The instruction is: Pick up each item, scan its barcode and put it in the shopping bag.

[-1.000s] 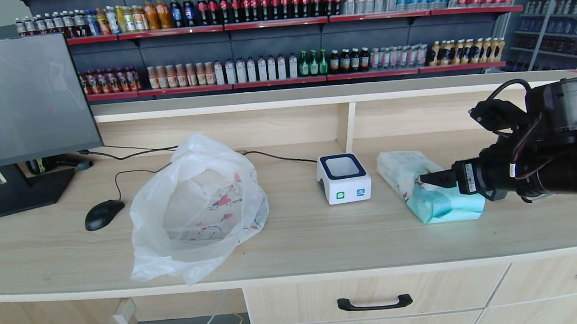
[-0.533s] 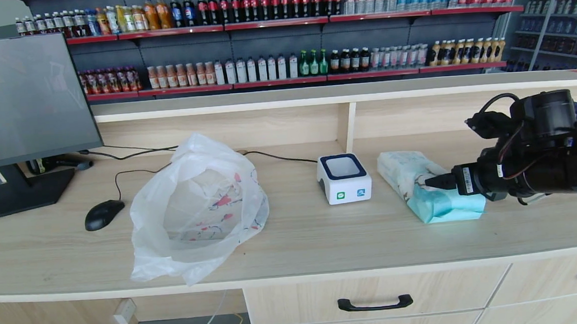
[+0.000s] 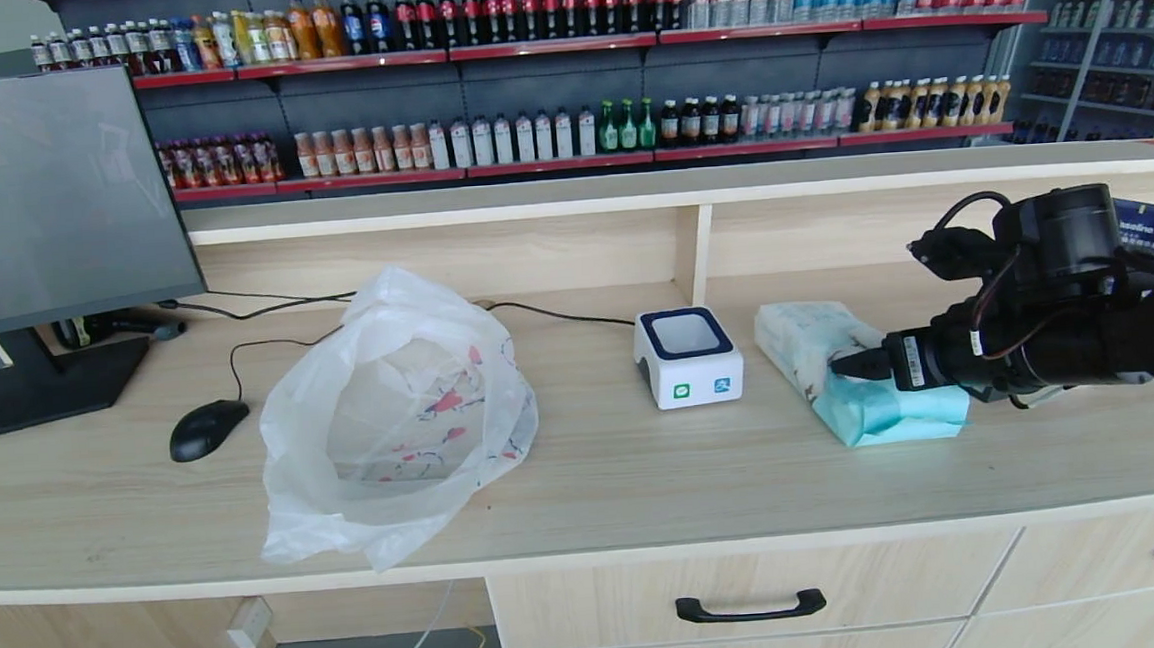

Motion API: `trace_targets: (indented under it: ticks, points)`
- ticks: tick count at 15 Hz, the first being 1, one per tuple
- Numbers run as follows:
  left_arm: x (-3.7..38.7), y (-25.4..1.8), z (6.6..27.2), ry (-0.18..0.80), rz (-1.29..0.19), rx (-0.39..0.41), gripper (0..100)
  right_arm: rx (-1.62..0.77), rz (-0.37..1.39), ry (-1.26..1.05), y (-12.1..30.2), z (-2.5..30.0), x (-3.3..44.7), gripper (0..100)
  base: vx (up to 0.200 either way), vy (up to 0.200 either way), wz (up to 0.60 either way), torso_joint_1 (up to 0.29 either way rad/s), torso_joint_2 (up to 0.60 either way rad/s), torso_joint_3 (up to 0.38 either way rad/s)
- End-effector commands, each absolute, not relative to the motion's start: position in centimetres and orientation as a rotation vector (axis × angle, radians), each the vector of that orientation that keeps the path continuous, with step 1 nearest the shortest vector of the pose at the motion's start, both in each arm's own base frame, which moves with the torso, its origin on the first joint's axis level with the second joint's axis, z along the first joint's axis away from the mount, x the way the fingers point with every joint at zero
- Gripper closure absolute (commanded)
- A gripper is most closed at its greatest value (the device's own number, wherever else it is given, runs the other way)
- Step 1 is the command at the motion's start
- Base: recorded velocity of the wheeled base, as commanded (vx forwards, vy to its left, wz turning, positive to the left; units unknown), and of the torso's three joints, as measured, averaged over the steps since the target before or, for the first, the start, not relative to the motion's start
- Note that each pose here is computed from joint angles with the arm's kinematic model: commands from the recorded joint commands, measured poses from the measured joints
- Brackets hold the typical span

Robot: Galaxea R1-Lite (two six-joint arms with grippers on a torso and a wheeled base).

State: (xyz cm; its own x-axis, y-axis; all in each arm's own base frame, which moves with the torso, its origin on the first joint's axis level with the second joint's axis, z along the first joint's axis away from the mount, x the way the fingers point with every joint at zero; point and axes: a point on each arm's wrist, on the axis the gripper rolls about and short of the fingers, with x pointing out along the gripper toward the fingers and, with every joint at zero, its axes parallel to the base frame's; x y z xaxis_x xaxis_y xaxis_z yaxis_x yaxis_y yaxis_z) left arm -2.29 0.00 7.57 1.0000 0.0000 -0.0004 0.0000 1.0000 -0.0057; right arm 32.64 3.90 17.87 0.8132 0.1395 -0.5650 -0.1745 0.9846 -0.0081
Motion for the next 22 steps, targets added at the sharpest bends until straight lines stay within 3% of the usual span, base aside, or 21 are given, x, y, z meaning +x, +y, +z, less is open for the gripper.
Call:
trace_targets:
  ticks: [1, 22]
  points:
    - [-2.3, 0.0, 7.5, 0.002, 0.000, -0.006, 100, -0.061, 0.172, 0.586, 4.0, 18.3, 32.4, 0, 0.000, 0.000, 0.00, 0.000, 0.00, 0.000]
    - [-2.3, 0.0, 7.6, 0.000, 0.000, -0.006, 100, -0.059, 0.227, 0.662, 5.1, 14.7, 37.0, 0, 0.000, 0.000, 0.00, 0.000, 0.00, 0.000]
